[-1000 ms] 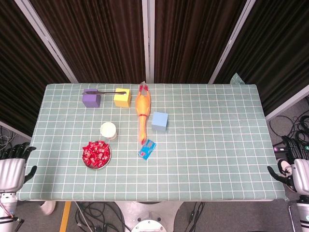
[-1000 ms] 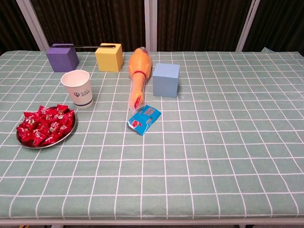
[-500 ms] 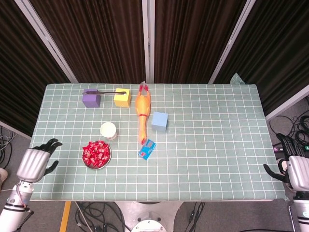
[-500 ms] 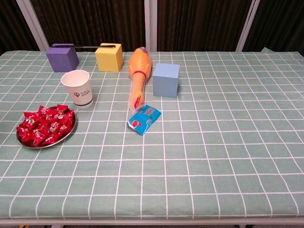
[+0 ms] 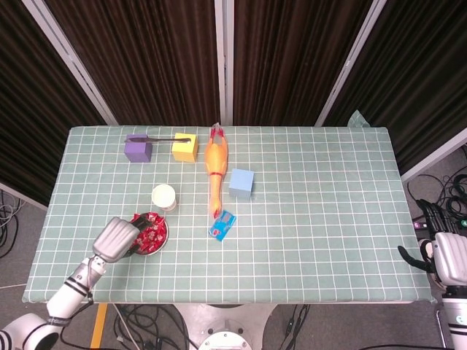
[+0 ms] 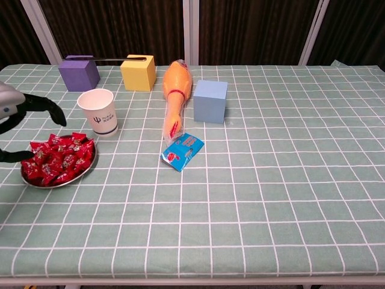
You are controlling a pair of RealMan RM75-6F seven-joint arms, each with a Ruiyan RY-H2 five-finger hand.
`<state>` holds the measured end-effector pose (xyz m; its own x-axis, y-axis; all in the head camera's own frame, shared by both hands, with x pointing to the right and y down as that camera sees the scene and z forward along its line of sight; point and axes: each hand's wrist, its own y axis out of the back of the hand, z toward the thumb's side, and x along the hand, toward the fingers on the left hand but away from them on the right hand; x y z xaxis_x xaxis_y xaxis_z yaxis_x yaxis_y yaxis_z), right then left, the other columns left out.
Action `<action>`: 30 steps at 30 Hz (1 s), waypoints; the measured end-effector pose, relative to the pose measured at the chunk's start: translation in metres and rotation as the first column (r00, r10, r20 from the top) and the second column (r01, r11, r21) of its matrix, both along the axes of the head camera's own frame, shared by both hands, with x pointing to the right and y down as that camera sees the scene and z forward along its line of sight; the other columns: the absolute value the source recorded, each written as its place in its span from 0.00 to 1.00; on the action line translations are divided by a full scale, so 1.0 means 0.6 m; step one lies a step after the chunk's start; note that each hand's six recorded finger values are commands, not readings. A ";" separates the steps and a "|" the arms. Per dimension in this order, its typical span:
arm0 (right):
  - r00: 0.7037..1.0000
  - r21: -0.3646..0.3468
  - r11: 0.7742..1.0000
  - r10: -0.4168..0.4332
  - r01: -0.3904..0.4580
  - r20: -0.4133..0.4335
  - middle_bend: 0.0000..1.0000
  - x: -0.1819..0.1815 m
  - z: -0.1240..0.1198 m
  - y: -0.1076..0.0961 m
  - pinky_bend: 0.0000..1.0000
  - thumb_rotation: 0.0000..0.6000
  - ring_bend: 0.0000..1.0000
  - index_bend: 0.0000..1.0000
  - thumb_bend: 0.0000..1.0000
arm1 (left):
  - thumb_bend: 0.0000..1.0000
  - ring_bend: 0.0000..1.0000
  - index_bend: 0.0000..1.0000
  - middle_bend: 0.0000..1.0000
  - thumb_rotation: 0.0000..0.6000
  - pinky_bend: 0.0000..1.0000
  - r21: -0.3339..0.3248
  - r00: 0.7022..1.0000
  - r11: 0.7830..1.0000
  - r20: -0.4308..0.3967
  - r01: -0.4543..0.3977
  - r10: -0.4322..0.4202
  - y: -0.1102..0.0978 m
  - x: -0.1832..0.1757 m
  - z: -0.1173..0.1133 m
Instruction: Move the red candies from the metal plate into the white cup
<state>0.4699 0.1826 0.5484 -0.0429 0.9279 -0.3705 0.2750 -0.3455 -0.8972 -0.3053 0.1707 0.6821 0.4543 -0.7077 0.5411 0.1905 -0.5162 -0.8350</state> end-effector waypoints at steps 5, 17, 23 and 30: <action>1.000 -0.001 1.000 0.004 -0.004 -0.002 0.06 0.002 -0.001 0.000 0.13 1.00 0.00 0.03 0.16 | 0.29 0.78 0.37 0.40 1.00 0.91 -0.018 0.998 1.000 0.061 -0.010 0.011 -0.006 0.009 0.036; 1.000 -0.004 1.000 0.007 -0.007 -0.002 0.06 0.003 -0.001 0.001 0.14 1.00 0.00 0.03 0.16 | 0.29 0.81 0.41 0.44 1.00 0.94 -0.071 0.989 0.996 0.145 0.054 -0.044 -0.013 -0.024 0.075; 1.000 -0.003 1.000 0.010 -0.010 -0.005 0.06 0.004 -0.003 0.002 0.14 1.00 0.00 0.03 0.16 | 0.29 0.82 0.44 0.45 1.00 0.95 -0.079 0.985 0.995 0.163 0.066 -0.052 -0.013 -0.034 0.086; 1.000 -0.007 1.000 0.009 -0.009 -0.004 0.06 0.003 -0.002 0.002 0.14 1.00 0.00 0.03 0.16 | 0.32 0.84 0.52 0.54 1.00 0.98 -0.079 0.983 0.994 0.172 0.076 -0.061 -0.015 -0.040 0.095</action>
<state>0.4717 0.1836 0.5470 -0.0528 0.9250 -0.3764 0.2746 -0.3489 -0.8960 -0.3294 0.1619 0.7392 0.3027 -0.6820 0.6658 0.2871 -0.6009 -0.7460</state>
